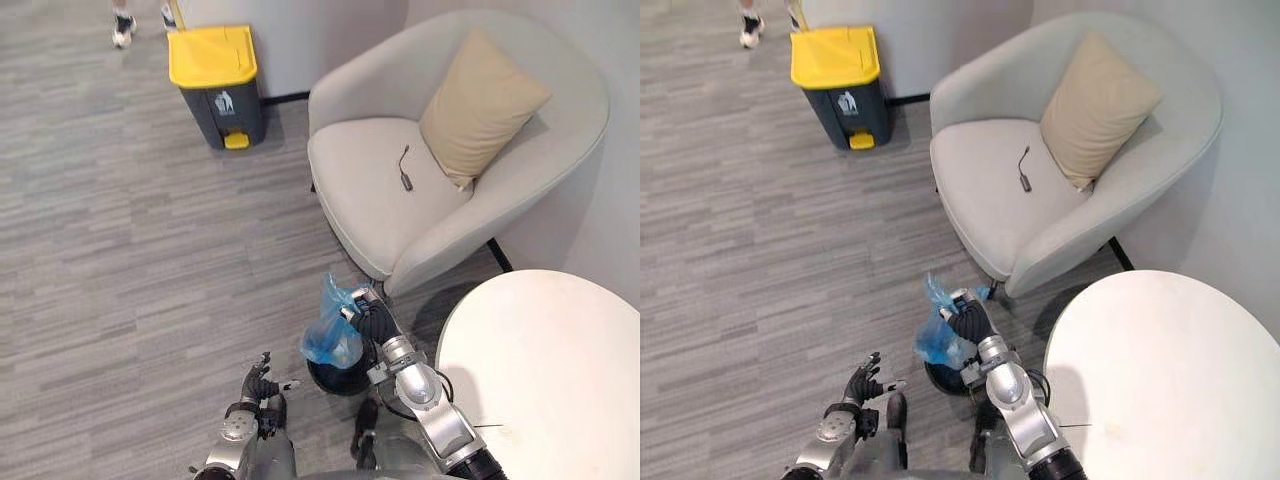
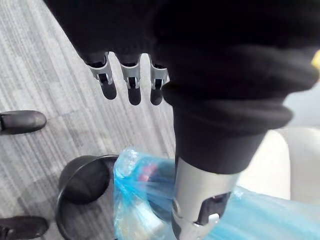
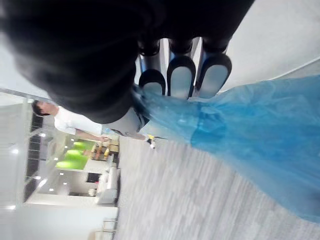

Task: Gather rubbish on tea table into small bin, then transfer packed bag to large trash can.

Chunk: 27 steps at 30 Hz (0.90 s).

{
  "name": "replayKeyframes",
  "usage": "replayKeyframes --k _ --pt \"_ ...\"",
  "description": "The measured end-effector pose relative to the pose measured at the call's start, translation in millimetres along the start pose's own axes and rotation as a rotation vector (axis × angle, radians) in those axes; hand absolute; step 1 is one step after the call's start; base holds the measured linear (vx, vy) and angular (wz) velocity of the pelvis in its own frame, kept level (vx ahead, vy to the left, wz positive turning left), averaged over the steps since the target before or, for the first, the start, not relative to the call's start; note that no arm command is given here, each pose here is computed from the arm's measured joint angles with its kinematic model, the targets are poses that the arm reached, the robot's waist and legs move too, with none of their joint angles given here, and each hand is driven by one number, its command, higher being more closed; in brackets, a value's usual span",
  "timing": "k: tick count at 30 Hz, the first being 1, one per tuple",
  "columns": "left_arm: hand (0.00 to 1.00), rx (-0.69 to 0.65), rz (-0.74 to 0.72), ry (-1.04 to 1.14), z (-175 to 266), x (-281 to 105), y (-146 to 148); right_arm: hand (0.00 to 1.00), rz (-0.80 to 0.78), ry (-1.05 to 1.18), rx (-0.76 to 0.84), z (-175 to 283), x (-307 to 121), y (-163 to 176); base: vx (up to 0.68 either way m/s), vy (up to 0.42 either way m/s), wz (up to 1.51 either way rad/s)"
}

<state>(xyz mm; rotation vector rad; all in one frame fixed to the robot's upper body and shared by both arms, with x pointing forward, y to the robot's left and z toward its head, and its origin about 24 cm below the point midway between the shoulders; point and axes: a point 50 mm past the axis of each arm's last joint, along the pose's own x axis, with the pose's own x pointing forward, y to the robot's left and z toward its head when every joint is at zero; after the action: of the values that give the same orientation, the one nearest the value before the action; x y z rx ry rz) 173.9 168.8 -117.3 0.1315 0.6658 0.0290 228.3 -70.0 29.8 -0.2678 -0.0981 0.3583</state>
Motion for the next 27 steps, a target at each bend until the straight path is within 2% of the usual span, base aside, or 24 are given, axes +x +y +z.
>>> replayKeyframes --k 10,16,27 --pt "0.00 0.014 -0.010 -0.203 28.9 -17.9 6.5 1.00 0.066 0.022 0.173 -5.5 -2.7 -4.2 -0.03 0.022 -0.02" --pt "0.00 0.034 -0.018 -0.334 53.4 -25.1 3.9 1.00 0.124 -0.011 0.180 1.1 5.3 -8.0 -0.01 0.009 0.02" --pt "0.00 0.198 -0.018 -0.545 91.3 -35.4 -4.2 1.00 0.139 -0.043 0.190 8.5 21.5 -17.2 0.00 0.001 0.00"
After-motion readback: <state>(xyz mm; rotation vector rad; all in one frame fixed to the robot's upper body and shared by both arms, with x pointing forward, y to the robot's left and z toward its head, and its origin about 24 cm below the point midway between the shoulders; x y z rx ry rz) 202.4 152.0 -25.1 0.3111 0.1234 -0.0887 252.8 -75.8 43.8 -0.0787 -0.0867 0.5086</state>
